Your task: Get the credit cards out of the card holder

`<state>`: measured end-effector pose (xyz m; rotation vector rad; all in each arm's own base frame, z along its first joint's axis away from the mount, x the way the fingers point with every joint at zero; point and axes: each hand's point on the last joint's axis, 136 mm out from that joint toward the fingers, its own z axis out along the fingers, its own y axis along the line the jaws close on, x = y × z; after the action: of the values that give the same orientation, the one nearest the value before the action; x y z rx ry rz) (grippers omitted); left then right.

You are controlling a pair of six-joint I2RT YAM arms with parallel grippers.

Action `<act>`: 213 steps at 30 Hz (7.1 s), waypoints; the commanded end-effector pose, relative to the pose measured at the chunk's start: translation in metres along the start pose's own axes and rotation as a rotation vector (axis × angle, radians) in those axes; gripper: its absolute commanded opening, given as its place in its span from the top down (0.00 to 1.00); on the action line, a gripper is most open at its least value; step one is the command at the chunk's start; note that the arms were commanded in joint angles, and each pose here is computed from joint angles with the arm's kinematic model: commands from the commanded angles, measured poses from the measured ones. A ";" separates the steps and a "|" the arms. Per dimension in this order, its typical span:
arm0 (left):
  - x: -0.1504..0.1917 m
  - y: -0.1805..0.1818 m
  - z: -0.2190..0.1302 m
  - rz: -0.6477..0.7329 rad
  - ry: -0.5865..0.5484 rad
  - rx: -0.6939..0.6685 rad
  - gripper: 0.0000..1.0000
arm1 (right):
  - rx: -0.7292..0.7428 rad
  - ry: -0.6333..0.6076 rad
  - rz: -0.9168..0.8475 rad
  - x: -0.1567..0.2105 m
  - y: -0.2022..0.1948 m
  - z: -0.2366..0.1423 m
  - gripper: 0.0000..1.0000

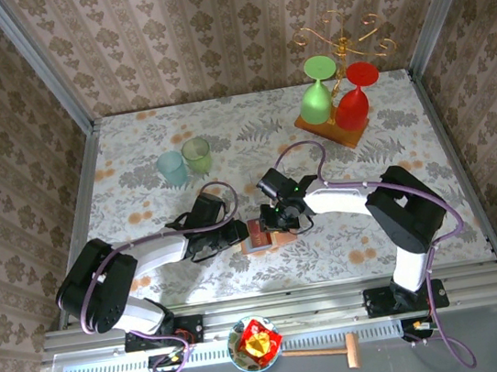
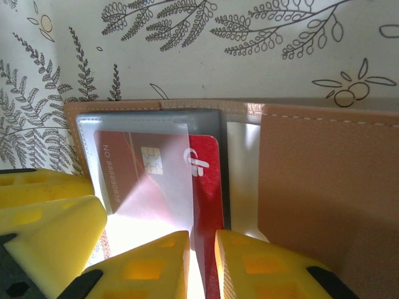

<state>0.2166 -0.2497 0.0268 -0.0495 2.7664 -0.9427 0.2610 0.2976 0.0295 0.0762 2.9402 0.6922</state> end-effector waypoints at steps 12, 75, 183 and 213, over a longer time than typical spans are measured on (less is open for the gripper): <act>0.010 0.018 -0.001 -0.024 0.038 -0.041 0.74 | 0.052 -0.052 -0.007 -0.009 -0.009 -0.019 0.80; 0.018 0.000 -0.002 0.026 0.052 -0.044 0.87 | -0.289 -0.036 0.087 0.005 -0.012 -0.012 0.78; 0.021 -0.040 0.031 0.068 0.185 -0.006 0.88 | -0.334 -0.003 0.152 -0.001 -0.020 -0.020 0.85; 0.002 -0.006 -0.014 0.042 0.047 -0.076 0.57 | -0.269 -0.047 0.113 -0.002 -0.026 -0.039 0.92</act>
<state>0.2154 -0.2557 0.0484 0.0123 2.8086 -0.8842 0.2547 0.2588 0.0489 0.2325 2.7865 1.1014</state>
